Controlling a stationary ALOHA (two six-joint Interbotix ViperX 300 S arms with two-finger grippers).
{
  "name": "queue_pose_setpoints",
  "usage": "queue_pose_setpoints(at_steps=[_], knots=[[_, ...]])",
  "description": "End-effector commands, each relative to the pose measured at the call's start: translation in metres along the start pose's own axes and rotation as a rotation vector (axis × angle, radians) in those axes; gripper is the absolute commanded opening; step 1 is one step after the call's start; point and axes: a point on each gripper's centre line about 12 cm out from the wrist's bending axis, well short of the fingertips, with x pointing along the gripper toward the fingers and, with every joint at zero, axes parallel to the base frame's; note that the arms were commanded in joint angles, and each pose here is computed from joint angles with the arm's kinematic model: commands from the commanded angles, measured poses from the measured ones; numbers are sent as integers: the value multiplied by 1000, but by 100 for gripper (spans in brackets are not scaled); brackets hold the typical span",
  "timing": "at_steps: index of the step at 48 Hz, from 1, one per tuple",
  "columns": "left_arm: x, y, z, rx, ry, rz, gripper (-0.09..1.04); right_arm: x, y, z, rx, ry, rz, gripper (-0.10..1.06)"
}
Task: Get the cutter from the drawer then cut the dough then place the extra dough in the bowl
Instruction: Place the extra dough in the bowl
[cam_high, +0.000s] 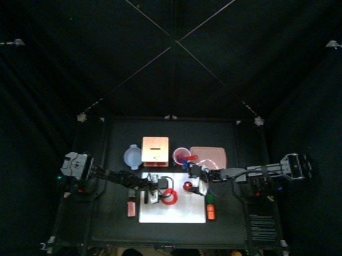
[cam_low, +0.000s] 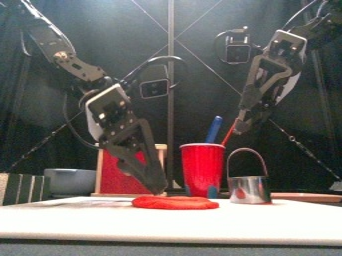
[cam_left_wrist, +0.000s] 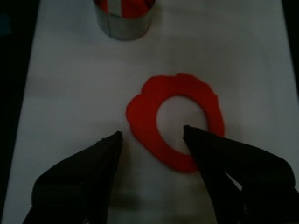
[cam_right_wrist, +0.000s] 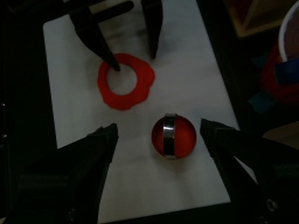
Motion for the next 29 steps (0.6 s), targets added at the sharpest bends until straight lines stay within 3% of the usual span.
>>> queue_pose_setpoints(at_steps=[1, 16, 29], knots=[[6, 0, 8, 41, 0, -7, 93, -6, 6, 6, -8, -41, 21, 103], [10, 0, -3, 94, 44, -11, 91, -6, 10, 6, -12, -50, 32, 103], [13, 2, -11, 113, 86, -15, 71, -4, 10, 6, -2, -50, 33, 103]])
